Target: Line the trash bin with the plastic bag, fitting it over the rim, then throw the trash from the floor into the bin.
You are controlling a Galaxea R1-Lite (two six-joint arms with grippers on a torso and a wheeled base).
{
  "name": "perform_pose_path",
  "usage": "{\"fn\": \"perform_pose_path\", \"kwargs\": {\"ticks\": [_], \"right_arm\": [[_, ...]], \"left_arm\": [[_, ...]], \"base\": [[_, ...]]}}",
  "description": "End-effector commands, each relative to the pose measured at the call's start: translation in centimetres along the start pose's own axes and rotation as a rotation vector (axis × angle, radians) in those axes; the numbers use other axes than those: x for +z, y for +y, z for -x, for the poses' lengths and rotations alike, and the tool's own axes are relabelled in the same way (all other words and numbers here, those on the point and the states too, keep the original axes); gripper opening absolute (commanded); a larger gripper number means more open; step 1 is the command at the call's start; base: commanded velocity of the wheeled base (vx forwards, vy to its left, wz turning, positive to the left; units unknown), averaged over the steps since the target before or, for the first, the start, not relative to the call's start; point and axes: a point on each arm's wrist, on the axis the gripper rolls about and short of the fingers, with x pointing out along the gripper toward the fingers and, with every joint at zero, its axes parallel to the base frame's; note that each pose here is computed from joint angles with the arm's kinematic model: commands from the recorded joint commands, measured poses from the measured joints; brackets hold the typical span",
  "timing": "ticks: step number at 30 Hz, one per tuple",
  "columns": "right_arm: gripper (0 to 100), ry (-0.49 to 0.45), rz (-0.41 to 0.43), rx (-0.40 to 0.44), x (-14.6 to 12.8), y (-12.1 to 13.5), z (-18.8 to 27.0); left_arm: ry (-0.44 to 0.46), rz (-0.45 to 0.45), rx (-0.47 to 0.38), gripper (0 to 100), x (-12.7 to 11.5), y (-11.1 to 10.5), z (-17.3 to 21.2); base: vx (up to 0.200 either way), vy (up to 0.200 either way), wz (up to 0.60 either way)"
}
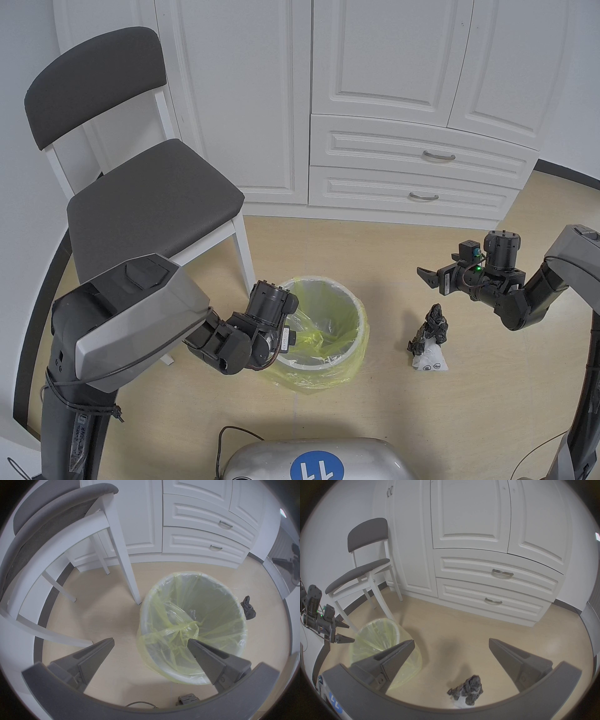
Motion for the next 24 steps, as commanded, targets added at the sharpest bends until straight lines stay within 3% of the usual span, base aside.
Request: {"fn": "perform_pose_path", "kwargs": {"ticks": [1, 3, 5, 8, 11, 15, 17, 22, 24], "right_arm": [[100, 0.064, -0.006, -0.001, 0.4, 1.5, 3.2], [100, 0.12, -0.044, -0.035, 0.5, 2.0, 4.9], [100, 0.164, -0.154, -0.033, 1.0, 3.1, 6.8], [100, 0.207, -0.232, -0.029, 1.4, 3.5, 8.3], [100, 0.267, -0.257, -0.063, 1.6, 3.6, 9.4], [100, 0.37, -0.268, -0.177, 1.4, 3.7, 10.7], [100, 0.42, -0.286, -0.224, 0.9, 3.7, 11.0], [100, 0.469, -0.301, -0.247, -0.8, 3.4, 9.4], [100, 0.492, -0.304, -0.264, -2.1, 3.0, 7.9]], "left_arm": [[-0.038, 0.013, -0.018, 100, 0.7, 0.2, 1.5], [-0.054, 0.015, -0.041, 100, 1.0, 0.7, 2.9], [-0.088, 0.008, -0.143, 100, 1.4, 1.1, 5.9], [-0.145, -0.007, -0.224, 100, 0.9, 2.0, 9.0], [-0.204, -0.035, -0.251, 100, -0.2, 3.1, 11.6], [-0.282, -0.056, -0.272, 100, -1.5, 4.9, 14.5], [-0.345, -0.039, -0.287, 100, -2.0, 5.9, 16.1], [-0.433, 0.011, -0.293, 100, -2.8, 7.7, 18.1], [-0.511, 0.057, -0.292, 100, -2.6, 9.1, 19.4]], "base": [[0.0, 0.0, 0.0], [0.0, 0.0, 0.0], [0.0, 0.0, 0.0], [0.0, 0.0, 0.0], [0.0, 0.0, 0.0], [0.0, 0.0, 0.0], [0.0, 0.0, 0.0], [0.0, 0.0, 0.0], [0.0, 0.0, 0.0]]}}
